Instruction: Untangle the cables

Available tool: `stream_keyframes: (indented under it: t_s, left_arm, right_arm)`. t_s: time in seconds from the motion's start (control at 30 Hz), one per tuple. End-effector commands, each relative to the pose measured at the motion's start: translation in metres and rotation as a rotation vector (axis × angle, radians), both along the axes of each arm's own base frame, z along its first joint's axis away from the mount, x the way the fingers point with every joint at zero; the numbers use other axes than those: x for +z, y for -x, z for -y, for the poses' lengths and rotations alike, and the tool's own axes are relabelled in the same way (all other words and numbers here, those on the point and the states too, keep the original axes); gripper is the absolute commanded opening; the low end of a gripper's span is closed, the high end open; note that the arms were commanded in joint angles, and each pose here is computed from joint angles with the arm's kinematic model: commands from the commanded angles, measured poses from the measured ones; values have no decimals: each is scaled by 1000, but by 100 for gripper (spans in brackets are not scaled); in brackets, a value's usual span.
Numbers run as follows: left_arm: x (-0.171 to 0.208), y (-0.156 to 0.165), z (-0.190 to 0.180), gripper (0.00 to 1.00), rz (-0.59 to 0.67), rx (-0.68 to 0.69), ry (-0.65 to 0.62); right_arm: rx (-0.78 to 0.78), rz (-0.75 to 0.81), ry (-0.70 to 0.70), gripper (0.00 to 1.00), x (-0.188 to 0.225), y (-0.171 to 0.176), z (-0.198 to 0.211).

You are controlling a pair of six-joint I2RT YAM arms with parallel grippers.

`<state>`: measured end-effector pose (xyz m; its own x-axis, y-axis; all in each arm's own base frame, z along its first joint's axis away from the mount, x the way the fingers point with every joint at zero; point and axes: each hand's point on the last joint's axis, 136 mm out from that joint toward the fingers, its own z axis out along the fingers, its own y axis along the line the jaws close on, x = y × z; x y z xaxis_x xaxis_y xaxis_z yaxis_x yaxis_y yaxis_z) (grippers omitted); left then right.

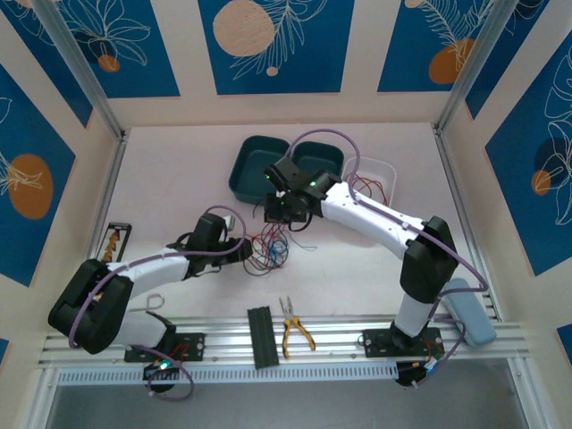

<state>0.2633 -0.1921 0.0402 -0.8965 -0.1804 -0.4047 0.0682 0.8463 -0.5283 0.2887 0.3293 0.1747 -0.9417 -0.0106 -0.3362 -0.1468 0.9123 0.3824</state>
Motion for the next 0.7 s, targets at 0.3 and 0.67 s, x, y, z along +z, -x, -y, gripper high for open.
stream_keyframes:
  t_s: [0.3,0.67]
  left_arm:
    - [-11,7,-8,40,-25,22,-17]
    - [7,11,-38,25,54,135,-75]
  right_arm:
    - [117,172,-114,0,62,21,-17]
    - [234,245,-197,0,99,49,-40]
